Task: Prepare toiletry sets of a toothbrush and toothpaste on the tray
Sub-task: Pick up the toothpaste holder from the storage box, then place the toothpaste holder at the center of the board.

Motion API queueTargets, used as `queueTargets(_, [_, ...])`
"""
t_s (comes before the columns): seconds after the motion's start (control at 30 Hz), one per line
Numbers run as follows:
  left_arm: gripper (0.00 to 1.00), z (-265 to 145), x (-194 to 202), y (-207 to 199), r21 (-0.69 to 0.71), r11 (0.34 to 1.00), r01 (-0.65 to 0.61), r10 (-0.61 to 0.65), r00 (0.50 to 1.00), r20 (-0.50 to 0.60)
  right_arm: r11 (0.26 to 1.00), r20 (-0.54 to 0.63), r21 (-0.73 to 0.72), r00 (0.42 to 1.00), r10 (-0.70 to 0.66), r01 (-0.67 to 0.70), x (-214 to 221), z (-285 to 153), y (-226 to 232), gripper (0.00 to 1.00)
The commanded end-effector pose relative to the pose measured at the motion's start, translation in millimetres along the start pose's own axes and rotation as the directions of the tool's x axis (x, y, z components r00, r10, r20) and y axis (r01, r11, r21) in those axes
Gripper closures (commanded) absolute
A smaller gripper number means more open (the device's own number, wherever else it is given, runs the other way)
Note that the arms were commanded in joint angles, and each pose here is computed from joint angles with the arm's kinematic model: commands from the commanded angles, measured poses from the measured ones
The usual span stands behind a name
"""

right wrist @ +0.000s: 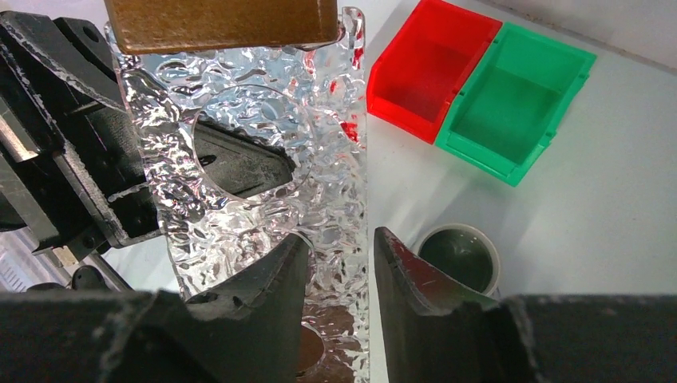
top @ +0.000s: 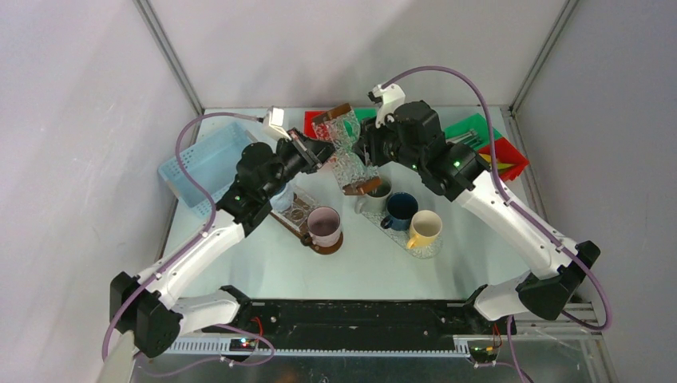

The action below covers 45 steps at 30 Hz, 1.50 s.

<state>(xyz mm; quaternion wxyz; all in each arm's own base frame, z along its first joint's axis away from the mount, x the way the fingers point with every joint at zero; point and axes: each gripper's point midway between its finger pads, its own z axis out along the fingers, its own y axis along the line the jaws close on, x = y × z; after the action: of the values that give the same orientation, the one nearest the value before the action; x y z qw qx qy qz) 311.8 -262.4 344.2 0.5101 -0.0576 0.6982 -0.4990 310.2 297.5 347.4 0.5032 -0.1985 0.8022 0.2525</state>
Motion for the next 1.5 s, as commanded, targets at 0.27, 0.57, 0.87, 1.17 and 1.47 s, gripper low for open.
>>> queueTargets(0.27, [0.68,-9.9,-27.0,-44.7,0.134,0.991,-0.021,0.008,0.995,0.096,0.993,0.069,0.052,0.991,-0.113,0.11,-21.3,-12.8,-16.8,1.0])
queueTargets(0.57, [0.32,-21.7,-26.0,-36.4,0.089,0.993,-0.081,0.072,0.993,0.097,0.988,0.174,0.013,0.972,-0.156,0.157,-46.3,-45.2,-36.1,1.0])
queueTargets(0.87, [0.02,-54.9,-38.5,-6.9,-0.106,0.96,-0.258,0.269,0.957,0.106,0.953,0.071,0.1,0.953,-0.294,0.287,-32.0,-72.0,-110.1,1.0])
queueTargets(1.17, [0.0,-114.5,-92.4,22.8,-0.402,0.805,-0.436,0.537,0.823,0.184,0.919,-0.161,0.056,0.912,-0.378,0.391,24.4,-68.6,-170.4,1.0])
queueTargets(1.47, [0.0,-144.3,-121.9,50.1,-0.593,0.644,-0.483,0.694,0.696,0.187,0.91,-0.371,-0.02,0.842,-0.391,0.414,85.8,-37.8,-227.4,1.0])
